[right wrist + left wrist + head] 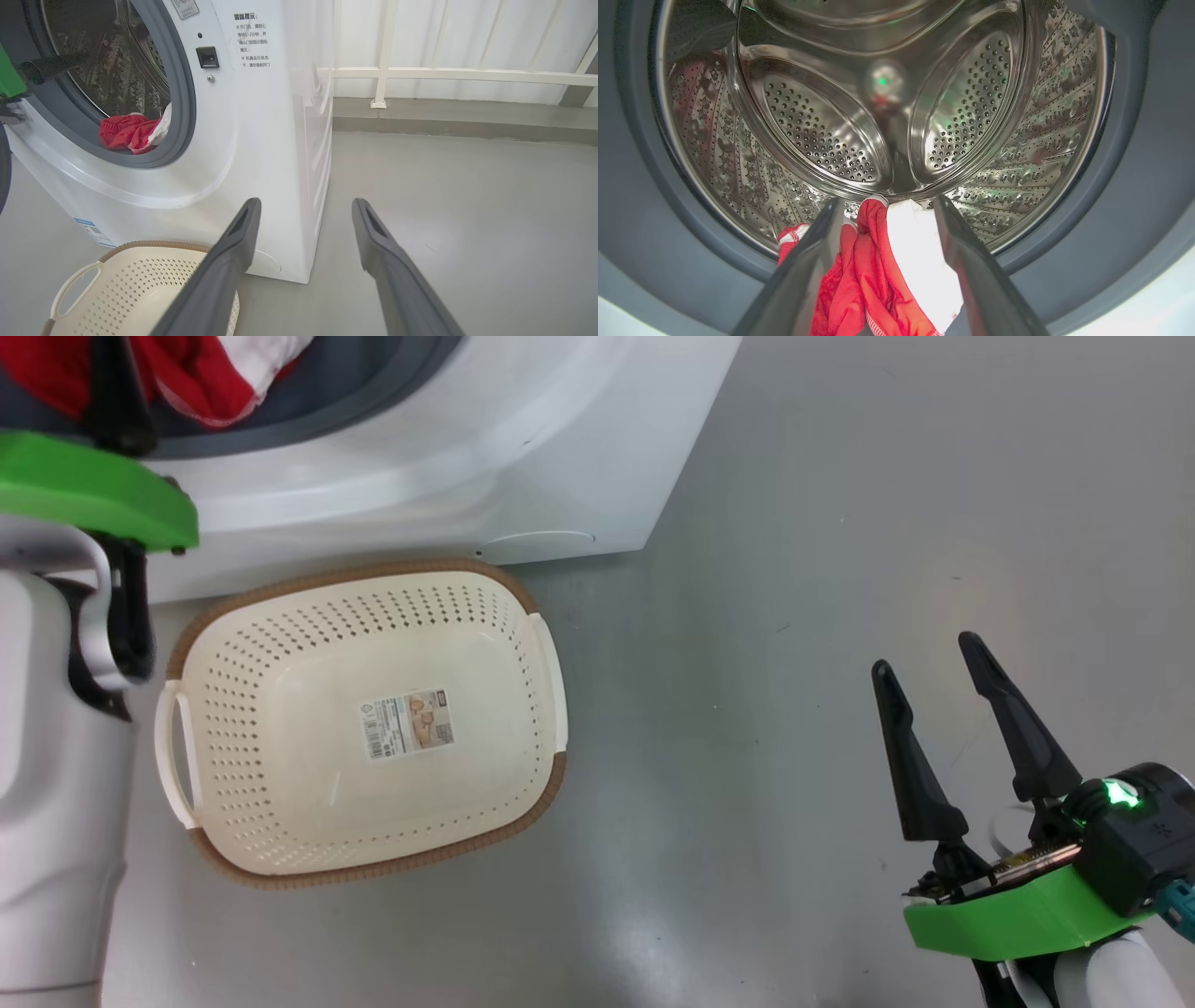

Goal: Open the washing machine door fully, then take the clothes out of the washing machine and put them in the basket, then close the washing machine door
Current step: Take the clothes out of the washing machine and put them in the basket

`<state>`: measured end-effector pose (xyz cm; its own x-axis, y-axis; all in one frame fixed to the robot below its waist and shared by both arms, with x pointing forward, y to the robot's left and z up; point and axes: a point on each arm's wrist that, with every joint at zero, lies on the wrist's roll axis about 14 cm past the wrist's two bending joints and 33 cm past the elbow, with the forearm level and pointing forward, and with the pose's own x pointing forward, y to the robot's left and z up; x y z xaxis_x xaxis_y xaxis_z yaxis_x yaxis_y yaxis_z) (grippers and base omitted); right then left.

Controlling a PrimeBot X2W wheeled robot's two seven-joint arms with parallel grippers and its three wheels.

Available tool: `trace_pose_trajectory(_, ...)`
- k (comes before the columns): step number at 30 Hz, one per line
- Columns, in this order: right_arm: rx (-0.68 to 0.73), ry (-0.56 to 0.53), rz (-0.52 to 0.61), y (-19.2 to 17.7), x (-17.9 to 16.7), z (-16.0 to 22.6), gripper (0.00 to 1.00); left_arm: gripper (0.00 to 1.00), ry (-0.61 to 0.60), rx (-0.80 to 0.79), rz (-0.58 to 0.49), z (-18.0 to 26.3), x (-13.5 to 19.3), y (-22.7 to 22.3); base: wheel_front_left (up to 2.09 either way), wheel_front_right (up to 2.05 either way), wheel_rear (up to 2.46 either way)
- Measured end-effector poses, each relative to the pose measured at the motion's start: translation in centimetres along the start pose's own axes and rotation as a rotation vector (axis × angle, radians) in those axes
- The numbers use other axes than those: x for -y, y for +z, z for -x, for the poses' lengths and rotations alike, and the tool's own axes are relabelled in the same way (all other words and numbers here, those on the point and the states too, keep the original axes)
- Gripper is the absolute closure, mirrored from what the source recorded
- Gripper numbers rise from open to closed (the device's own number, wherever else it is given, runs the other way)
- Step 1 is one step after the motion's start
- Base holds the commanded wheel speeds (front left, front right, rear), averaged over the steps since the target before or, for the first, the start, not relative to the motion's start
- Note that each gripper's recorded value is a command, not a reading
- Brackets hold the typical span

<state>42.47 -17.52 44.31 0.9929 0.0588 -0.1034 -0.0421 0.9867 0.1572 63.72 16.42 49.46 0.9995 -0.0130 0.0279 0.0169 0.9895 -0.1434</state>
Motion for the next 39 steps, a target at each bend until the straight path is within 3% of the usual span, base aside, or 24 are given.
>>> trace_pose_trajectory(19,-0.044,-0.010,0.012,-1.9,0.7,-1.1,0.00,0.00,0.081,-0.166,-0.035,-4.9,-1.9,-5.4,0.00,0.00,0.00)
trace_pose_trajectory(39,-0.078,-0.033,0.013,-2.9,1.4,-0.7,0.00,0.00,0.141,-0.394,-0.131,-5.3,-3.7,-11.8,0.00,0.00,0.00)
